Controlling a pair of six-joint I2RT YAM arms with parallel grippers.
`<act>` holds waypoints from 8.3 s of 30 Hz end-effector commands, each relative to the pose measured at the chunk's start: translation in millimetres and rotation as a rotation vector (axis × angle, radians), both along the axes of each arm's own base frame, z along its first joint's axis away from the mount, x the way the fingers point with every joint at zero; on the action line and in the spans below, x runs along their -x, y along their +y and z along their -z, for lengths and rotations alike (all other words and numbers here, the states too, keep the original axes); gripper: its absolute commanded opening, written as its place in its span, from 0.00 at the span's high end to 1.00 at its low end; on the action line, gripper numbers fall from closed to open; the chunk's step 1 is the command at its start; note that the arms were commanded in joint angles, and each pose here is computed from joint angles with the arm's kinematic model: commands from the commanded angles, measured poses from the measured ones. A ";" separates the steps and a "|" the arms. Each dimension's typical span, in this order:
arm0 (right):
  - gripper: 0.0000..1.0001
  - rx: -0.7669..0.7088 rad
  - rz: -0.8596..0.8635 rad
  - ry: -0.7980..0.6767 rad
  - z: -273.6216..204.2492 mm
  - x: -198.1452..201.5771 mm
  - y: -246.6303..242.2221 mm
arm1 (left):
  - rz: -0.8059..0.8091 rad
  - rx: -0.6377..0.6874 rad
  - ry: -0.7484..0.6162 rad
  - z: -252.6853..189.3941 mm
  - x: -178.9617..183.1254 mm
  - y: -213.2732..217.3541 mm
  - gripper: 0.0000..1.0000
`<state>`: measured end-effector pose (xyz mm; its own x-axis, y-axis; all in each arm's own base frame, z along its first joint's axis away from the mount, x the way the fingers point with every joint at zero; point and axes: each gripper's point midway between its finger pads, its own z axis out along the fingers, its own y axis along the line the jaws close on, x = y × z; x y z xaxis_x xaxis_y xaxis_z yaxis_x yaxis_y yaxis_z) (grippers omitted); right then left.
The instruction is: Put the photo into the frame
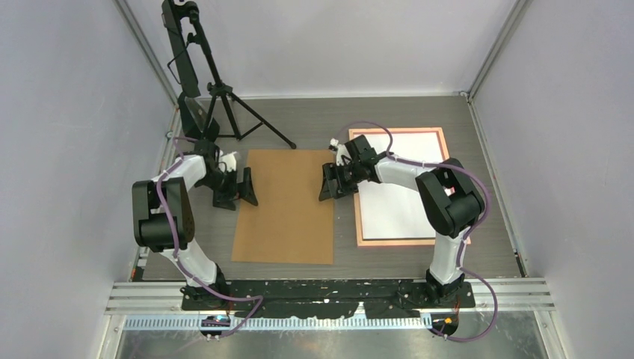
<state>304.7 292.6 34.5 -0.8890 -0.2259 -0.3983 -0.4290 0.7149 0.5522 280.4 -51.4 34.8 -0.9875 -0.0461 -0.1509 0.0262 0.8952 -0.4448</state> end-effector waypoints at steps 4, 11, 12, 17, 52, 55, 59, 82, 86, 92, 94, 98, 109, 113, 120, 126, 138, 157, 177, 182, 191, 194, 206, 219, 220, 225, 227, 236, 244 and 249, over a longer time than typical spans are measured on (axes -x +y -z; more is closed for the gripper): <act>0.28 -0.009 -0.012 0.093 25.2 13.6 3.2 | -0.025 0.058 -0.021 -0.2 -7.6 -8.1 0.04; 0.29 -0.069 -0.024 0.104 17.6 15.4 11.0 | -0.027 0.101 -0.046 -5.7 -12.3 -14.7 0.04; 0.29 -0.086 -0.025 0.104 14.4 14.2 12.0 | -0.027 0.106 -0.050 -6.7 -12.6 -15.5 0.04; 0.30 -0.153 -0.019 0.088 -4.4 4.1 11.2 | -0.021 0.170 -0.039 -7.9 -11.1 -25.1 0.04; 0.29 -0.098 -0.012 0.089 10.1 -7.6 -2.6 | 0.179 0.461 -0.367 -124.4 4.1 -66.5 0.11; 0.29 -0.091 -0.014 0.089 11.8 -8.5 -3.0 | 0.197 0.486 -0.381 -131.5 6.1 -69.3 0.11; 0.29 -0.079 -0.016 0.095 15.8 -8.7 -4.1 | 0.217 0.530 -0.402 -141.6 8.4 -73.6 0.12; 0.29 -0.208 -0.059 0.095 9.2 -10.3 8.5 | 0.345 0.659 -0.504 -201.4 31.6 -105.5 0.13; 0.29 -0.256 -0.068 0.102 5.0 -8.1 10.9 | 0.386 0.669 -0.502 -203.3 34.4 -117.9 0.13; 0.29 -0.286 -0.075 0.097 1.7 -7.8 10.0 | 0.365 0.607 -0.485 -200.7 25.4 -124.3 0.14; 0.29 -0.290 -0.071 0.096 1.0 -8.7 8.6 | 0.313 0.536 -0.477 -195.6 15.5 -119.6 0.14; 0.29 -0.293 -0.063 0.091 -1.3 -11.2 6.2 | 0.181 0.369 -0.469 -186.6 -6.6 -102.3 0.22; 0.30 -0.310 -0.058 0.061 -17.3 -15.1 5.9 | 0.116 0.328 -0.381 -179.9 -18.6 -104.3 0.71; 0.30 -0.319 -0.057 0.053 -23.7 -16.5 6.0 | 0.117 0.352 -0.382 -180.7 -19.0 -107.9 1.00; 0.25 -0.337 -0.040 0.010 -47.6 -26.7 1.0 | 0.123 0.308 -0.417 -201.0 -21.8 -102.3 1.00; 0.17 -0.359 -0.012 -0.082 -99.5 -42.6 -3.1 | 0.107 0.242 -0.442 -227.7 -23.0 -94.2 1.00; 0.16 -0.374 0.024 -0.193 -179.7 -62.2 -1.3 | 0.084 0.138 -0.467 -259.8 -24.0 -98.2 1.00; 0.19 -0.374 -0.021 -0.142 -163.1 -54.6 0.5 | 0.054 0.088 -0.494 -244.8 -17.4 -109.2 1.00; 0.20 -0.393 -0.034 -0.159 -168.7 -58.7 2.8 | 0.103 -0.142 -0.743 -258.9 -15.2 -94.9 1.00; 0.19 -0.483 -0.054 -0.130 -182.8 -55.3 10.1 | 0.134 -0.173 -0.750 -269.6 -28.9 -105.6 1.00; 0.18 -0.533 -0.007 -0.123 -209.2 -67.8 5.8 | 0.197 -0.246 -0.761 -276.5 -50.9 -128.2 1.00; 0.18 -0.539 0.029 -0.118 -214.5 -75.2 -0.1 | 0.225 -0.279 -0.768 -274.9 -57.3 -136.9 1.00; 0.18 -0.582 0.162 -0.175 -253.7 -100.9 -21.0 | 0.300 -0.340 -0.779 -267.5 -72.8 -167.8 1.00; 0.19 -0.606 0.252 -0.232 -297.3 -116.0 -21.5 | 0.387 -0.364 -0.778 -252.0 -66.2 -202.4 1.00; 0.19 -0.604 0.260 -0.233 -297.7 -116.0 -21.5 | 0.391 -0.366 -0.780 -252.0 -65.9 -205.3 1.00; 0.19 -0.603 0.271 -0.223 -299.2 -109.2 -14.9 | 0.406 -0.357 -0.791 -256.4 -65.7 -220.1 1.00; 0.19 -0.604 0.276 -0.221 -299.6 -107.7 -13.4 | 0.416 -0.358 -0.792 -255.8 -64.8 -224.5 1.00; 0.20 -0.574 0.325 -0.201 -291.7 -100.0 -11.9 | 0.443 -0.355 -0.808 -258.9 -60.7 -245.5 0.95; 0.22 -0.471 0.396 -0.218 -275.2 -91.4 -19.1 | 0.460 -0.349 -0.805 -256.6 -58.5 -253.7 0.81; 0.25 -0.427 0.424 -0.231 -267.2 -87.5 -23.7 | 0.466 -0.336 -0.804 -257.6 -54.2 -256.6 0.57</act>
<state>398.4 277.3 285.6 -0.7974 0.3324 -0.5036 -0.2718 0.5474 0.7915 334.0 -301.6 275.5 -0.5177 0.5194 -0.6799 0.5927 0.7908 0.1528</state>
